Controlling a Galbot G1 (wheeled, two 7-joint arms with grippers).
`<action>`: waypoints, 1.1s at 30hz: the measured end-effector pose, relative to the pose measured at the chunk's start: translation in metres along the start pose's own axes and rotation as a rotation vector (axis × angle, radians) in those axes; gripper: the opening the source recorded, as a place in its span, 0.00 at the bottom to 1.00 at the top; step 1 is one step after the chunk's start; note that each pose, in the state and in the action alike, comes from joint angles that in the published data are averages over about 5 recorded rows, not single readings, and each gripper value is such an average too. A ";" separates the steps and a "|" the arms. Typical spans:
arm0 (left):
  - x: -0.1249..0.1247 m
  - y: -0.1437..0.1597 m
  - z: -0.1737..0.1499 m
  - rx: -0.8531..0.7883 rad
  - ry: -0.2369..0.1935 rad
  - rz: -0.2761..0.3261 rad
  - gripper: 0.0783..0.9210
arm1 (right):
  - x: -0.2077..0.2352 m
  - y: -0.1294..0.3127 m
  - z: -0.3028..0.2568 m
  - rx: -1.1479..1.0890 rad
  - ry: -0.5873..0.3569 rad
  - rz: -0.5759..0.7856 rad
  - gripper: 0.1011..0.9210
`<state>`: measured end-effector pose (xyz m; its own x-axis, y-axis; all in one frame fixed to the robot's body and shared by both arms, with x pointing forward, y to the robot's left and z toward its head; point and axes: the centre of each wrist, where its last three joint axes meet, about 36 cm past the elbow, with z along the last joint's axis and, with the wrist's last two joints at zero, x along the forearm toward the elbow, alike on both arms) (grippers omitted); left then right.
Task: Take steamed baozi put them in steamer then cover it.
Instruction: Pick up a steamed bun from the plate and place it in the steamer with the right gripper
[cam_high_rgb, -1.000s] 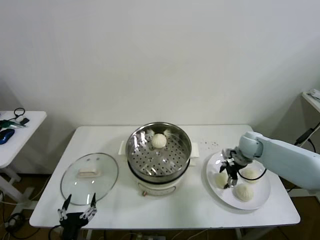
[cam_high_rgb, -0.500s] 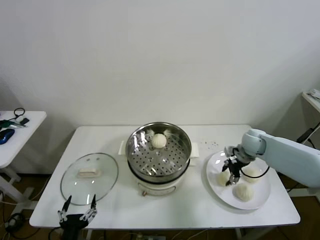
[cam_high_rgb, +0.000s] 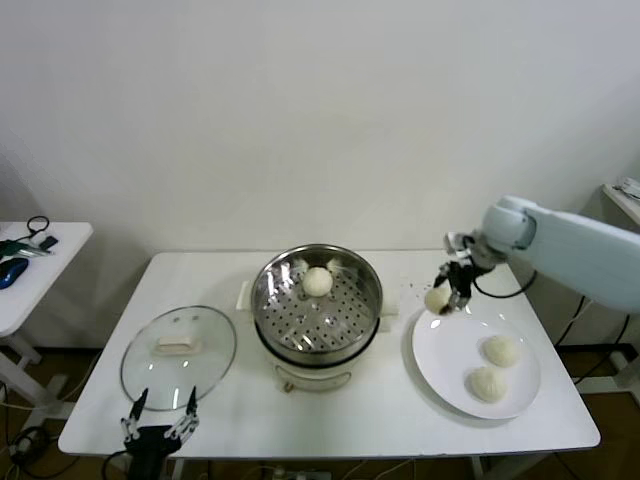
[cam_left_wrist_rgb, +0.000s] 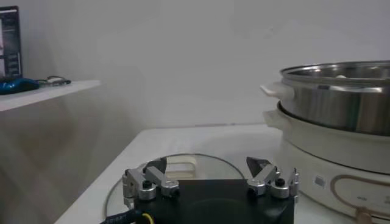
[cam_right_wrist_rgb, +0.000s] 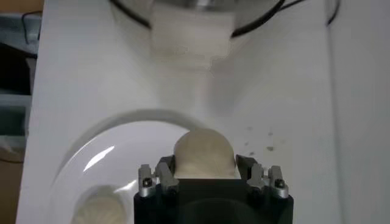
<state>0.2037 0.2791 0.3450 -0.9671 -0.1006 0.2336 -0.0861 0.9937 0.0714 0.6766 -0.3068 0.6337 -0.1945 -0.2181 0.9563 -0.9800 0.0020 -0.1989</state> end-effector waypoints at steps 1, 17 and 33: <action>0.000 -0.001 0.000 -0.001 -0.001 0.002 0.88 | 0.007 -0.004 -0.008 0.006 -0.006 0.009 0.69; 0.008 -0.007 -0.005 -0.013 -0.017 0.019 0.88 | 0.024 -0.025 -0.159 0.117 -0.093 0.044 0.69; 0.010 -0.007 -0.004 -0.022 -0.016 0.008 0.88 | -0.053 0.007 -0.260 0.211 -0.096 -0.058 0.69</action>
<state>0.1956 0.2707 0.3510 -0.9714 -0.0918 0.2189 -0.0733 0.9931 0.0914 0.6697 -0.0411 0.6377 -0.1237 -0.3041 0.9446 -0.9569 -0.2153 -0.1947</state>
